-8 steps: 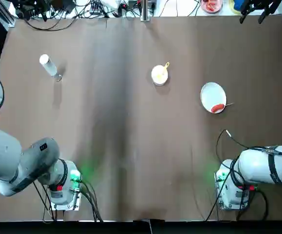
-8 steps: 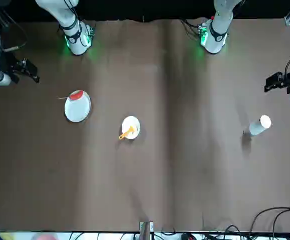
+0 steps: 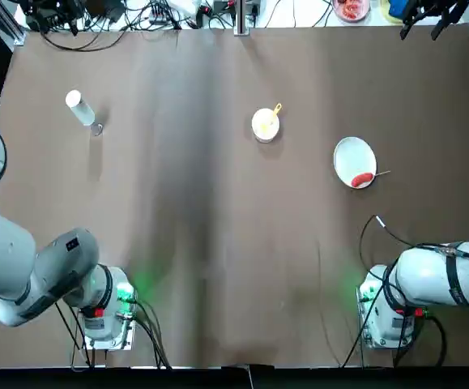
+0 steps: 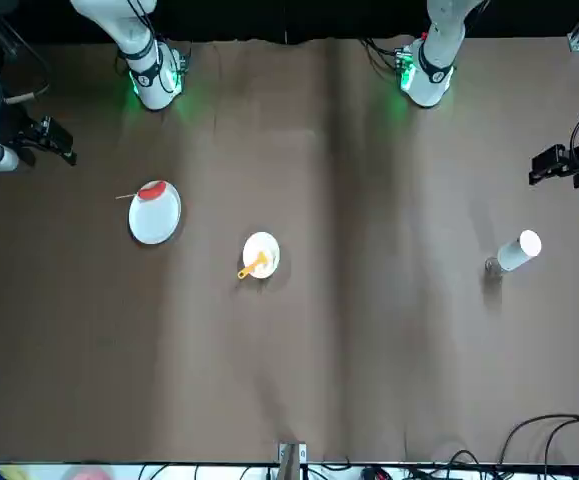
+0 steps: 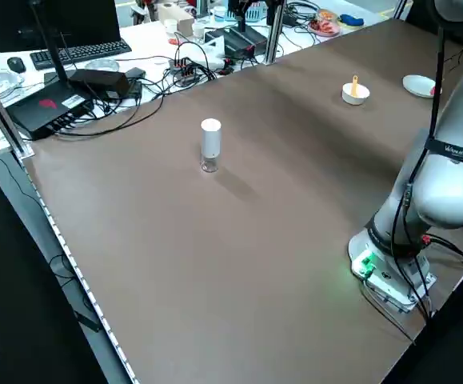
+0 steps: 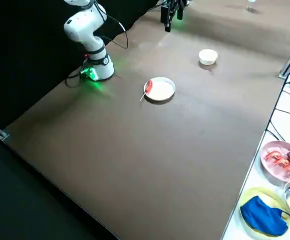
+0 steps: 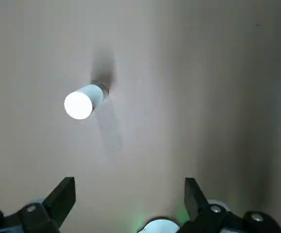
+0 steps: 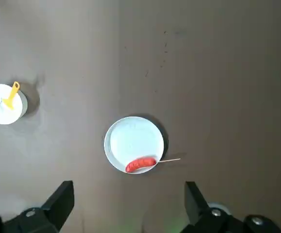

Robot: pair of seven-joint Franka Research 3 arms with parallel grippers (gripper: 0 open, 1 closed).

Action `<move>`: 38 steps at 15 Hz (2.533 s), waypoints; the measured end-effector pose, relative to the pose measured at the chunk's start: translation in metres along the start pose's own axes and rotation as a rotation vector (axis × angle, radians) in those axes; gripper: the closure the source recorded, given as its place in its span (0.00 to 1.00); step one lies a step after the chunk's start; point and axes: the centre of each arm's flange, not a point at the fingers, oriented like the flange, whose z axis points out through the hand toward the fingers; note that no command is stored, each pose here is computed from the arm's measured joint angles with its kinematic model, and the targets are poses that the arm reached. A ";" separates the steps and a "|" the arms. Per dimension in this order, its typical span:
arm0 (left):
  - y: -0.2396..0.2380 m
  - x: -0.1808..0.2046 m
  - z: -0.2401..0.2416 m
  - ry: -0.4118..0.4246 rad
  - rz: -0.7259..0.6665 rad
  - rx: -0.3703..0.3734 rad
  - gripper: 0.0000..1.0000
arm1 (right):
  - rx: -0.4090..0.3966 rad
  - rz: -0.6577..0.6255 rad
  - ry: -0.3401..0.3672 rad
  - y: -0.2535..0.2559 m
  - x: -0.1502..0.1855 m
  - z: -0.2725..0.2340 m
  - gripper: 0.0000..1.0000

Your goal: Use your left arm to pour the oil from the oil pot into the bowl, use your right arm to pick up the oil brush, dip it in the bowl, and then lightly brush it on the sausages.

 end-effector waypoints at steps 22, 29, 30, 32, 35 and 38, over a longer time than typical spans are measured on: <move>-0.209 0.028 0.109 0.448 1.054 -0.358 0.01 | 0.018 -0.085 -0.024 -0.048 0.017 0.022 0.00; -0.271 0.028 0.180 0.744 1.184 -0.490 0.01 | 0.025 -0.094 -0.066 -0.058 0.050 0.053 0.00; -0.284 0.023 0.196 0.773 1.178 -0.519 0.01 | 0.025 -0.094 -0.069 -0.058 0.053 0.055 0.00; -0.300 0.016 0.232 0.833 1.179 -0.594 0.01 | 0.026 -0.093 -0.075 -0.058 0.056 0.060 0.00; -0.307 0.018 0.287 0.931 1.217 -0.668 0.01 | 0.039 -0.090 -0.057 -0.060 0.064 0.066 0.00; -0.301 0.019 0.331 1.004 1.235 -0.767 0.01 | 0.039 -0.087 -0.052 -0.058 0.066 0.065 0.00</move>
